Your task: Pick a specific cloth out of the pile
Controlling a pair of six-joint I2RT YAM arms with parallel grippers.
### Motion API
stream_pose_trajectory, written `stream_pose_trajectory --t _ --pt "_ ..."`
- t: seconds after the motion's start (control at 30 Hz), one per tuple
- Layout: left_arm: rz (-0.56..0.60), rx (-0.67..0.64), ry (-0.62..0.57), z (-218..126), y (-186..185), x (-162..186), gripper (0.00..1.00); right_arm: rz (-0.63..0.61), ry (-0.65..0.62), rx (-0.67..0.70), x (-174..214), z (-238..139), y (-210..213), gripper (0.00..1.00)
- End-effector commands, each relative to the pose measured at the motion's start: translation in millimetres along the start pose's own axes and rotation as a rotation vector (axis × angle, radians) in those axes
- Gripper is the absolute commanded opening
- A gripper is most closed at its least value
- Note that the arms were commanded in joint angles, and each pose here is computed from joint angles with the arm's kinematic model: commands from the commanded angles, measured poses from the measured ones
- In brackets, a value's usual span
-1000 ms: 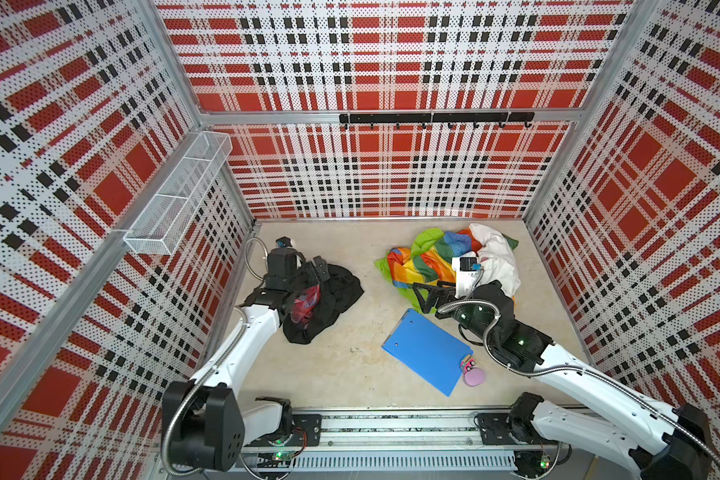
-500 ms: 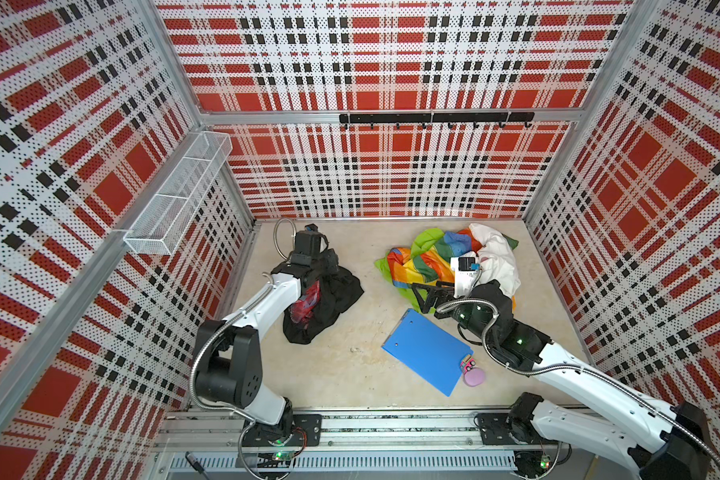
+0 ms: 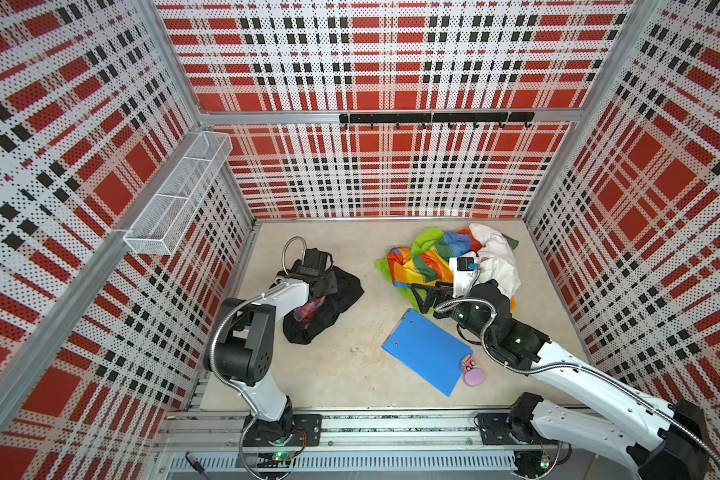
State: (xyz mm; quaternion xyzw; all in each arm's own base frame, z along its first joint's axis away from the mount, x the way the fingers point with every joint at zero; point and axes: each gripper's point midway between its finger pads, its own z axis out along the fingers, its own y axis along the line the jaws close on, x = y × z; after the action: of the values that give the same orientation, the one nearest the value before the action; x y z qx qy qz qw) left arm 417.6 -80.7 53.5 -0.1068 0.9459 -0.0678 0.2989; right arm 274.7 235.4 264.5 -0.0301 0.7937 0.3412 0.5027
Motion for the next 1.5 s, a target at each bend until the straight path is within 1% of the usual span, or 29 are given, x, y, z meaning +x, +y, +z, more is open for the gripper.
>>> stream_pose_trajectory --t 0.0,0.1,0.17,0.23,0.3,0.4,0.53,0.67,0.83,0.97,1.03,1.1,1.2,1.37,1.47 --pt "-0.039 -0.01 0.043 20 4 17 0.46 0.003 -0.06 -0.035 -19 -5 11 0.99" --pt "-0.061 0.001 0.05 30 2 20 0.47 0.002 -0.063 -0.028 -18 -7 9 0.99" --pt "-0.073 0.033 0.025 33 -4 14 0.52 0.002 -0.062 -0.026 -19 -8 9 0.99" --pt "-0.09 0.061 -0.009 29 -9 2 0.53 0.0 -0.061 -0.024 -19 -7 9 0.99" --pt "-0.1 0.109 -0.065 18 -17 -16 0.57 -0.003 -0.057 -0.027 -19 -7 10 0.99" --pt "-0.103 0.14 -0.128 -4 -24 -41 0.61 -0.006 -0.056 -0.029 -20 -8 11 0.99" --pt "-0.08 0.116 -0.184 -41 -18 -60 0.65 -0.005 -0.059 -0.027 -20 -8 10 0.99" --pt "-0.054 0.02 -0.198 -72 7 -57 0.7 -0.004 -0.056 -0.03 -19 -8 10 0.99" --pt "-0.065 -0.046 -0.163 -84 37 -30 0.73 -0.003 -0.055 -0.042 -20 -6 13 0.99" --pt "-0.06 -0.039 -0.12 -71 38 -9 0.75 -0.003 -0.051 -0.051 -19 -3 16 0.99" --pt "-0.052 -0.037 -0.099 -62 34 -7 0.75 -0.002 -0.044 -0.054 -18 -1 16 0.99" --pt "-0.046 -0.027 -0.102 -52 27 -8 0.75 -0.001 -0.04 -0.058 -17 0 17 0.98" --pt "-0.056 -0.035 -0.082 -34 24 -7 0.74 0.0 -0.05 -0.053 -19 -3 16 0.98" --pt "-0.082 -0.038 -0.03 -1 21 8 0.66 0.0 -0.059 -0.035 -20 -8 11 0.98" --pt "-0.105 -0.045 -0.014 12 22 12 0.6 -0.004 -0.052 -0.034 -19 -8 11 0.98"
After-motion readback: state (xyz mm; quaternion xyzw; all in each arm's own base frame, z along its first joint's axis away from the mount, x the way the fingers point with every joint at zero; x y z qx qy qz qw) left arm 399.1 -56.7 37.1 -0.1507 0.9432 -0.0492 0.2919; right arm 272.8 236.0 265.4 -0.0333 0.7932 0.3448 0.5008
